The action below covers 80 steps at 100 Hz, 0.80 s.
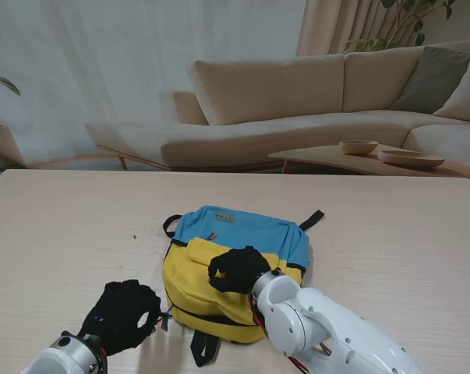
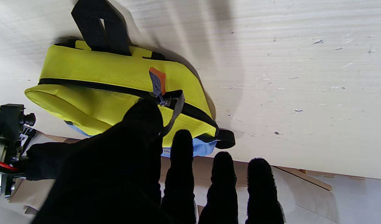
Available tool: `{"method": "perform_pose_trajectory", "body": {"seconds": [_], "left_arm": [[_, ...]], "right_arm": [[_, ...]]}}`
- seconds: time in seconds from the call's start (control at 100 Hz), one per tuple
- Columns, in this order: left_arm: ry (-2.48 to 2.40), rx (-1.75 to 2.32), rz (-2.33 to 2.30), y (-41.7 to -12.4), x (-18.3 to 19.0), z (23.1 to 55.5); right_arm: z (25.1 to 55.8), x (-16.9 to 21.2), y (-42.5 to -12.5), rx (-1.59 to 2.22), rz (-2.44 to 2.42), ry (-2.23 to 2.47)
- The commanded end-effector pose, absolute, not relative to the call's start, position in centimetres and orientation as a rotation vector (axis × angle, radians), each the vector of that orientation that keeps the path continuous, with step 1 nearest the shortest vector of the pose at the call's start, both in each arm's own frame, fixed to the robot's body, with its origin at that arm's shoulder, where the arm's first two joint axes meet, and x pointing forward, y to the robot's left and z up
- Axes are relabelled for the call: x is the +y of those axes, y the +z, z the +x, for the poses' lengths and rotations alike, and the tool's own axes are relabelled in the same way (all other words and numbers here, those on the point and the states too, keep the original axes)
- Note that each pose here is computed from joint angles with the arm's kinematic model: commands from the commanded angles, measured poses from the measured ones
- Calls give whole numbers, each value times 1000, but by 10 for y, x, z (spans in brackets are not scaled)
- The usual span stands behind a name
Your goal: Pack books into the school bag then zip close the school bag
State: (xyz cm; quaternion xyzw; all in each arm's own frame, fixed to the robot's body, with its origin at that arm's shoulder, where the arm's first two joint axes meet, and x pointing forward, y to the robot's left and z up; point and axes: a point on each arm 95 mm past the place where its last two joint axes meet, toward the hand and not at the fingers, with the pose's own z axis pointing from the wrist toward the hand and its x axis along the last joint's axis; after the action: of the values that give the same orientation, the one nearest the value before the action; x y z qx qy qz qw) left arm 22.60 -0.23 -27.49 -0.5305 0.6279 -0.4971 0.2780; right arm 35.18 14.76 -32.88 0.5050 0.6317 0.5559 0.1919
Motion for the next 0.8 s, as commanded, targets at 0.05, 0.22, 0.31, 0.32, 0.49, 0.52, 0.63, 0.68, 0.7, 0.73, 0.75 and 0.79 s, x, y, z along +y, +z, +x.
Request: {"method": "perform_pose_trajectory", "body": {"seconds": [0.05,0.22,0.31,0.32,0.49,0.52,0.63,0.68,0.7,0.73,0.75,0.79], "left_arm": [[-1343,1708,-1438,-274,-6,222],[-1362,1739,-1441,-271,-13,216],[-1367,1760,-1439,-268,-18,211],[-1368,1762,-1438,-268,-18,211],[-1397,1809,-1419,-266,-31,208],[-1399,1827,-1415,-266,-34,208],[-1404,1894,-1420,-266,-45,210],[-1404,1926,-1429,-266,-50,212],[-1406,1936,-1430,-266,-52,212],[-1407,1950,-1433,-266,-54,213],[-1406,1960,-1435,-267,-55,214],[-1409,1974,-1439,-267,-58,216]], "right_arm": [[341,145,-349,1853,1451,1504],[341,145,-365,1892,1484,1448],[343,147,-370,1901,1499,1420],[344,147,-370,1902,1500,1418],[346,149,-373,1908,1508,1394],[346,149,-373,1908,1508,1392],[347,150,-373,1906,1514,1387],[347,150,-373,1905,1516,1385],[348,150,-373,1904,1517,1384],[348,150,-373,1903,1518,1384],[348,150,-373,1902,1519,1384],[348,150,-373,1901,1520,1384]]}}
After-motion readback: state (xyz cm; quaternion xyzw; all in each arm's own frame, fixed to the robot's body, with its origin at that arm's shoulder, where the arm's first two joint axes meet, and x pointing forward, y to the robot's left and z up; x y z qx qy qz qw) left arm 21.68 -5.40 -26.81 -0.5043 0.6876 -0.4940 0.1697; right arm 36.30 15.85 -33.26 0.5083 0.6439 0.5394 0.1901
